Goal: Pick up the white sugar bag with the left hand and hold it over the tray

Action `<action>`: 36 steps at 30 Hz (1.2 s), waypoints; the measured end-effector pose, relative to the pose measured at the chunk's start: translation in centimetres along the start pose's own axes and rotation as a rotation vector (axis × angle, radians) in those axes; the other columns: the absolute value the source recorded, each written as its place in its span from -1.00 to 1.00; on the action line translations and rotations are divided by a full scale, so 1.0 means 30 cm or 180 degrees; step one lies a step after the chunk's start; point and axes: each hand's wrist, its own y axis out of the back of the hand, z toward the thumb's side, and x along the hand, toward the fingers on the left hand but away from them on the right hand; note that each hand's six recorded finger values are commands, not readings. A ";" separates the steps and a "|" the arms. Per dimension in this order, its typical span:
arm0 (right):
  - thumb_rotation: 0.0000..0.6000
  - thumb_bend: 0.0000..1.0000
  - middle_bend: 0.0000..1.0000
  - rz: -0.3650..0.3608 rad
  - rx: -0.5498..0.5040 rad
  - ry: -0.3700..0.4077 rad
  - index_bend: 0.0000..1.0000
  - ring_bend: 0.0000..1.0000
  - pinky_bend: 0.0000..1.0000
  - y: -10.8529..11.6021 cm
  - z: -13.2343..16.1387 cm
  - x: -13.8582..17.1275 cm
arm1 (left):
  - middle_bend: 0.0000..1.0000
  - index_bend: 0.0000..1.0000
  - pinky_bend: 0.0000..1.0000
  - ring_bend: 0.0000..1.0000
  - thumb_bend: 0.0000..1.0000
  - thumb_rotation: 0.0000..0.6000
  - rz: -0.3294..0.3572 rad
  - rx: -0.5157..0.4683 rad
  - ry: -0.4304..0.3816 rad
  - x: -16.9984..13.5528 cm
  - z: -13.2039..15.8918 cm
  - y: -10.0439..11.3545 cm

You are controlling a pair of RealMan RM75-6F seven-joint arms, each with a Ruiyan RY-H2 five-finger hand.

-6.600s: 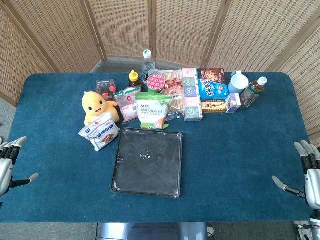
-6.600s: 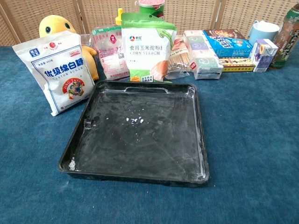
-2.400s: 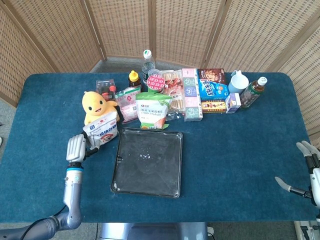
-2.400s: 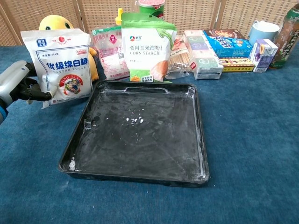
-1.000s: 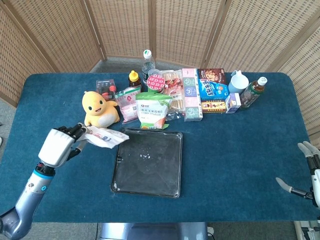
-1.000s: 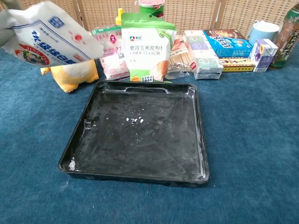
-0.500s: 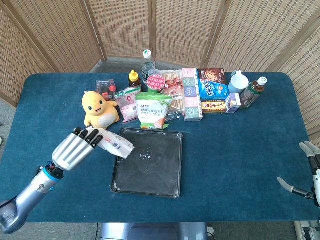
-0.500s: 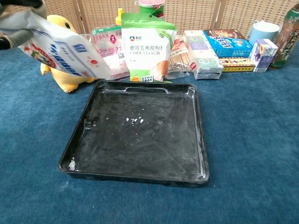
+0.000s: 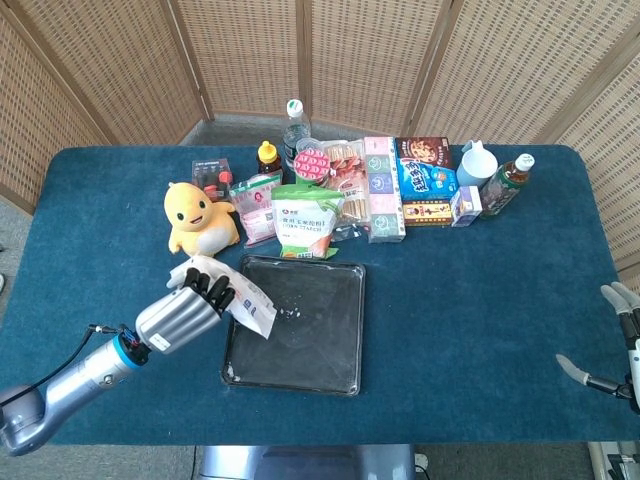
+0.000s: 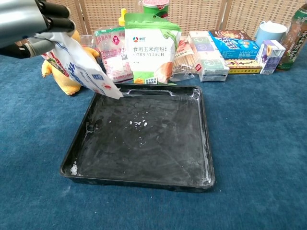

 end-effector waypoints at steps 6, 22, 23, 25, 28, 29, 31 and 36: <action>0.25 -1.00 -0.99 0.0008 -0.0004 -0.0008 -0.91 -1.00 -1.00 0.000 -0.002 0.000 | 0.39 0.48 0.51 0.47 0.21 1.00 0.0050 0.0351 -0.0204 0.010 0.015 0.007; 0.27 -1.00 -0.99 0.0016 -0.0012 -0.0012 -0.91 -1.00 -1.00 0.001 -0.003 0.002 | 0.39 0.49 0.51 0.47 0.21 1.00 -0.0105 0.0540 -0.0301 -0.021 0.008 -0.014; 0.26 -1.00 -0.99 0.0018 -0.0011 -0.0011 -0.91 -1.00 -1.00 0.001 -0.002 0.002 | 0.39 0.49 0.51 0.47 0.21 1.00 -0.0128 0.0484 -0.0259 -0.026 0.001 -0.021; 0.26 -1.00 -0.99 0.0018 -0.0004 -0.0010 -0.91 -1.00 -1.00 -0.001 -0.001 0.002 | 0.39 0.49 0.51 0.47 0.21 1.00 -0.0158 0.0350 -0.0163 -0.035 -0.013 -0.032; 0.26 -1.00 -0.99 0.0024 0.0004 -0.0012 -0.91 -1.00 -1.00 -0.005 0.000 0.002 | 0.40 0.49 0.51 0.47 0.21 1.00 -0.0212 -0.0008 0.0067 -0.054 -0.038 -0.056; 0.26 -1.00 -0.99 0.0027 0.0009 -0.0013 -0.91 -1.00 -1.00 -0.006 0.000 0.002 | 0.40 0.49 0.51 0.47 0.21 1.00 -0.0234 -0.0182 0.0175 -0.063 -0.049 -0.069; 0.26 -1.00 -0.99 0.0036 0.0019 -0.0012 -0.91 -1.00 -1.00 -0.010 0.001 0.001 | 0.40 0.49 0.51 0.47 0.21 1.00 -0.0278 -0.0464 0.0352 -0.080 -0.064 -0.095; 0.26 -1.00 -0.99 0.0052 0.0050 -0.0001 -0.91 -1.00 -1.00 -0.021 0.006 0.001 | 0.40 0.49 0.50 0.47 0.20 1.00 -0.0432 -0.1338 0.0905 -0.138 -0.098 -0.193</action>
